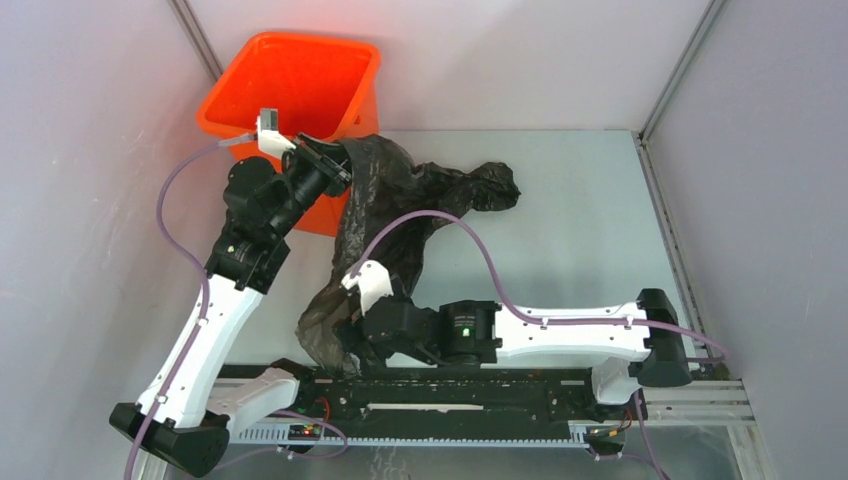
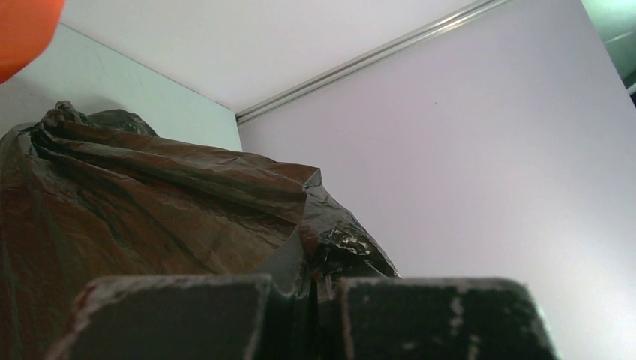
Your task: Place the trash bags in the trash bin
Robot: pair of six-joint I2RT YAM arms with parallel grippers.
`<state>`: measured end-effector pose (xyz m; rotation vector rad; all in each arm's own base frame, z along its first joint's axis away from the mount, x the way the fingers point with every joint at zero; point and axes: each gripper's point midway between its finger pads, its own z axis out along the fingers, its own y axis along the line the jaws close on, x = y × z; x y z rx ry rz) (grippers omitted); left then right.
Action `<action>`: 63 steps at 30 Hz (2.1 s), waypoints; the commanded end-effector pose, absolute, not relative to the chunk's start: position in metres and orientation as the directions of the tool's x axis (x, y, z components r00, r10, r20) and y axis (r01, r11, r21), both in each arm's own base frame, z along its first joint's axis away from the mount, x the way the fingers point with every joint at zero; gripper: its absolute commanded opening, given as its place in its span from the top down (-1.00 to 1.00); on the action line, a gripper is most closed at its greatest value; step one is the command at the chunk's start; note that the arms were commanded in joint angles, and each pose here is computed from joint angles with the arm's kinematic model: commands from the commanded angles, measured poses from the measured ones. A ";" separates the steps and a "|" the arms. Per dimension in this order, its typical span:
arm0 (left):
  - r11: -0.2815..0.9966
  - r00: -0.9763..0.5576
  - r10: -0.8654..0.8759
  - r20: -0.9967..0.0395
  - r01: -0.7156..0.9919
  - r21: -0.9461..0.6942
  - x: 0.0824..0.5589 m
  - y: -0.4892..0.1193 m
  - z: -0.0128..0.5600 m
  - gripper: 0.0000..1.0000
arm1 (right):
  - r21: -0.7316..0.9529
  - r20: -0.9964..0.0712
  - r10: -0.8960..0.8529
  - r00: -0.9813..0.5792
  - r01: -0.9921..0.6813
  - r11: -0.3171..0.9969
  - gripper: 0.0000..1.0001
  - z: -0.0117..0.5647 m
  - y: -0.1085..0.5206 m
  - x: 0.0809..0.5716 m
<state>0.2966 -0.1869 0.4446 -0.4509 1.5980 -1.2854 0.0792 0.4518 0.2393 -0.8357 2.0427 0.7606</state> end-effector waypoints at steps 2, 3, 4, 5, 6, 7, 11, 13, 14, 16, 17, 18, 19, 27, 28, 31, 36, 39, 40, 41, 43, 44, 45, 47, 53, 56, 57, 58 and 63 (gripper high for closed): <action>0.304 -0.423 -0.817 -0.391 0.258 -0.917 0.292 -0.182 0.463 1.00 | 0.058 -0.848 -0.281 -0.450 -0.605 0.794 -0.97 0.239 0.431 0.112; 0.296 -0.428 -0.819 -0.381 0.253 -0.921 0.291 -0.182 0.463 0.99 | 0.015 -0.846 -0.284 -0.451 -0.554 0.833 -0.94 0.234 0.424 0.119; 0.290 -0.432 -0.820 -0.376 0.252 -0.923 0.290 -0.182 0.464 1.00 | -0.014 -0.846 -0.290 -0.448 -0.524 0.852 -0.86 0.232 0.420 0.124; 0.286 -0.436 -0.820 -0.371 0.249 -0.925 0.289 -0.183 0.465 1.00 | -0.044 -0.844 -0.310 -0.439 -0.518 0.854 -0.69 0.230 0.419 0.126; 0.287 -0.438 -0.818 -0.372 0.249 -0.925 0.288 -0.182 0.467 0.99 | -0.065 -0.840 -0.322 -0.436 -0.509 0.858 -0.51 0.230 0.417 0.128; 0.294 -0.439 -0.814 -0.381 0.255 -0.921 0.286 -0.182 0.469 0.99 | -0.069 -0.837 -0.318 -0.446 -0.490 0.869 -0.21 0.232 0.414 0.129; 0.397 -0.434 -0.761 -0.482 0.275 -0.875 0.282 -0.178 0.465 0.99 | -0.065 -0.834 -0.279 -0.476 -0.418 0.906 0.98 0.242 0.380 0.132; 0.438 -0.446 -0.730 -0.518 0.277 -0.855 0.280 -0.176 0.459 1.00 | -0.067 -0.828 -0.309 -0.468 -0.464 0.883 1.00 0.249 0.366 0.128; 0.455 -0.451 -0.712 -0.538 0.286 -0.843 0.278 -0.175 0.457 0.99 | -0.064 -0.832 -0.314 -0.458 -0.482 0.874 1.00 0.254 0.358 0.128; 0.500 -0.452 -0.674 -0.584 0.304 -0.811 0.274 -0.173 0.452 0.98 | -0.044 -0.838 -0.291 -0.462 -0.473 0.880 1.00 0.265 0.336 0.131; 0.524 -0.449 -0.657 -0.606 0.307 -0.794 0.271 -0.171 0.451 0.97 | -0.023 -0.835 -0.267 -0.481 -0.455 0.890 1.00 0.269 0.322 0.134; 0.548 -0.443 -0.638 -0.630 0.313 -0.776 0.268 -0.168 0.449 0.97 | 0.006 -0.829 -0.235 -0.508 -0.428 0.904 1.00 0.271 0.307 0.139; 0.563 -0.440 -0.625 -0.645 0.318 -0.763 0.264 -0.166 0.448 0.96 | 0.042 -0.818 -0.205 -0.537 -0.411 0.911 1.00 0.272 0.294 0.142; 0.547 -0.506 -0.610 -0.610 0.288 -0.786 0.251 -0.169 0.416 0.89 | 0.347 -0.741 0.049 -0.670 -0.320 0.881 1.00 0.286 0.233 0.162; 0.549 -0.513 -0.604 -0.610 0.288 -0.785 0.251 -0.170 0.414 0.80 | 0.368 -0.737 0.068 -0.672 -0.316 0.874 1.00 0.291 0.227 0.165; 0.555 -0.545 -0.564 -0.621 0.306 -0.773 0.250 -0.176 0.412 0.21 | 0.487 -0.701 0.154 -0.696 -0.310 0.817 1.00 0.314 0.219 0.168; 0.586 -0.614 -0.475 -0.630 0.314 -0.747 0.233 -0.179 0.395 -0.75 | 0.630 -0.635 0.294 -0.715 -0.257 0.733 1.00 0.346 0.210 0.183; 0.590 -0.658 -0.424 -0.622 0.321 -0.741 0.207 -0.177 0.377 -0.99 | 0.670 -0.616 0.348 -0.707 -0.237 0.703 1.00 0.365 0.212 0.200; 0.587 -0.668 -0.413 -0.619 0.324 -0.742 0.196 -0.176 0.373 -0.99 | 0.679 -0.614 0.364 -0.700 -0.235 0.696 1.00 0.372 0.213 0.207; 0.577 -0.686 -0.403 -0.607 0.324 -0.749 0.186 -0.176 0.368 -1.00 | 0.685 -0.611 0.383 -0.693 -0.220 0.695 1.00 0.377 0.212 0.215; 0.536 -0.715 -0.399 -0.574 0.327 -0.779 0.163 -0.179 0.362 -1.00 | 0.697 -0.602 0.419 -0.679 -0.191 0.692 1.00 0.388 0.213 0.229; 0.510 -0.733 -0.399 -0.551 0.323 -0.797 0.152 -0.182 0.360 -1.00 | 0.703 -0.595 0.434 -0.676 -0.176 0.690 1.00 0.391 0.214 0.236; 0.487 -0.741 -0.400 -0.539 0.326 -0.810 0.142 -0.185 0.359 -1.00 | 0.711 -0.588 0.448 -0.674 -0.166 0.683 1.00 0.395 0.216 0.242; 0.460 -0.748 -0.405 -0.525 0.330 -0.824 0.128 -0.189 0.356 -1.00 | 0.729 -0.572 0.467 -0.675 -0.157 0.666 1.00 0.402 0.223 0.252; 0.474 -0.753 -0.424 -0.503 0.289 -0.832 0.131 -0.197 0.342 -1.00 | 0.742 -0.570 0.466 -0.676 -0.180 0.646 1.00 0.416 0.239 0.273; 0.466 -0.747 -0.429 -0.507 0.298 -0.833 0.150 -0.212 0.343 -0.94 | 0.730 -0.591 0.462 -0.661 -0.194 0.656 1.00 0.424 0.234 0.275; 0.459 -0.754 -0.422 -0.504 0.301 -0.836 0.157 -0.220 0.343 -0.92 | 0.727 -0.595 0.462 -0.657 -0.195 0.659 1.00 0.425 0.231 0.274; 0.458 -0.768 -0.408 -0.493 0.295 -0.839 0.165 -0.230 0.340 -0.90 | 0.725 -0.598 0.463 -0.654 -0.195 0.660 1.00 0.425 0.227 0.273; 0.428 -0.826 -0.280 -0.489 0.348 -0.834 0.199 -0.301 0.342 -0.95 | 0.726 -0.604 0.481 -0.635 -0.189 0.662 1.00 0.426 0.206 0.261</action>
